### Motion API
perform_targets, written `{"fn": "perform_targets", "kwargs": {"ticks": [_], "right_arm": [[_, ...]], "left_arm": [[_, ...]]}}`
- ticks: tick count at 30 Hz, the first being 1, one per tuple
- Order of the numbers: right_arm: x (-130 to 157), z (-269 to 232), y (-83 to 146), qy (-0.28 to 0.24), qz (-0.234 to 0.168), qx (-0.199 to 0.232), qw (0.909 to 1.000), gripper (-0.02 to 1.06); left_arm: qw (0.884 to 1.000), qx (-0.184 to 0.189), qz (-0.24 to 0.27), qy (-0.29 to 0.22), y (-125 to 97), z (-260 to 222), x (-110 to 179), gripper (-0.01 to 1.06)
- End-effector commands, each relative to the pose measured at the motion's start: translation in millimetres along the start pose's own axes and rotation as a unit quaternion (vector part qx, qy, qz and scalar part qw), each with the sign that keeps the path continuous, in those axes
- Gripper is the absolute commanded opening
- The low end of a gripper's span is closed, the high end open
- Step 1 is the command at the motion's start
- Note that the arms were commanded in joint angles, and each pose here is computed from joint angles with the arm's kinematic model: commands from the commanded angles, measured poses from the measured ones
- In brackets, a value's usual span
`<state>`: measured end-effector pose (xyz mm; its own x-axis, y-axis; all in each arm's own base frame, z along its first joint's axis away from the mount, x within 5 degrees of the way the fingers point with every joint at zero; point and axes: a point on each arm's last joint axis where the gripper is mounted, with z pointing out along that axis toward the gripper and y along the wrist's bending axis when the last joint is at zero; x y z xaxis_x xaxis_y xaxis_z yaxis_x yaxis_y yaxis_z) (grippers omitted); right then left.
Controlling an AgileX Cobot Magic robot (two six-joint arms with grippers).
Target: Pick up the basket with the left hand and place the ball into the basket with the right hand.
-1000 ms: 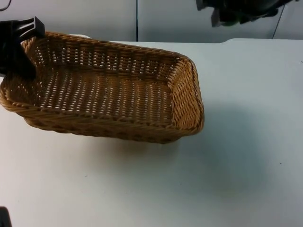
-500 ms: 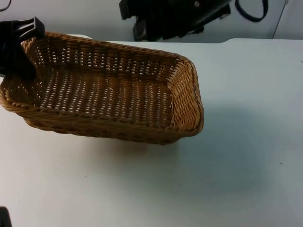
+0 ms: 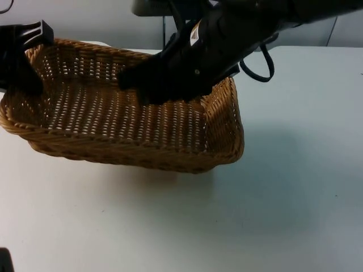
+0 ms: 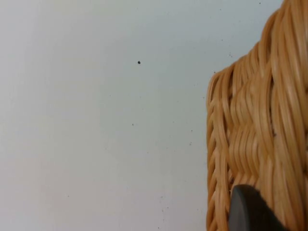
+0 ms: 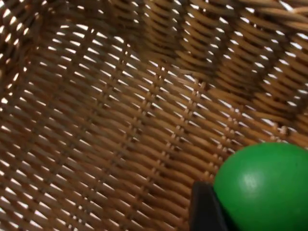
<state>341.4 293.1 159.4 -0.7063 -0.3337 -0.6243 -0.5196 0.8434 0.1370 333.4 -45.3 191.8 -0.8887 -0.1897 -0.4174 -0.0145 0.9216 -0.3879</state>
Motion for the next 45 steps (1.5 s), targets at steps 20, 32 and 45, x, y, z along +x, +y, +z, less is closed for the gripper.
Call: {"fn": "perform_targets", "kwargs": {"ticks": [20,32,45], "right_arm": [[-4,3,19,-0.043,-0.021,-0.023,0.9986,0.11],[-1,6,21,-0.038,-0.014,-0.025,0.9989,0.52],[0,6,21,-0.031,-0.014,-0.024,0.9991,0.68]], "left_arm": [[1.0,0.008,-0.014,-0.011,-4,-4,-2,0.0],[0.999,-0.001,-0.014,-0.034,-2,-4,-6,0.0],[0.999,-0.001,-0.014,-0.034,-2,-4,-6,0.0]]}}
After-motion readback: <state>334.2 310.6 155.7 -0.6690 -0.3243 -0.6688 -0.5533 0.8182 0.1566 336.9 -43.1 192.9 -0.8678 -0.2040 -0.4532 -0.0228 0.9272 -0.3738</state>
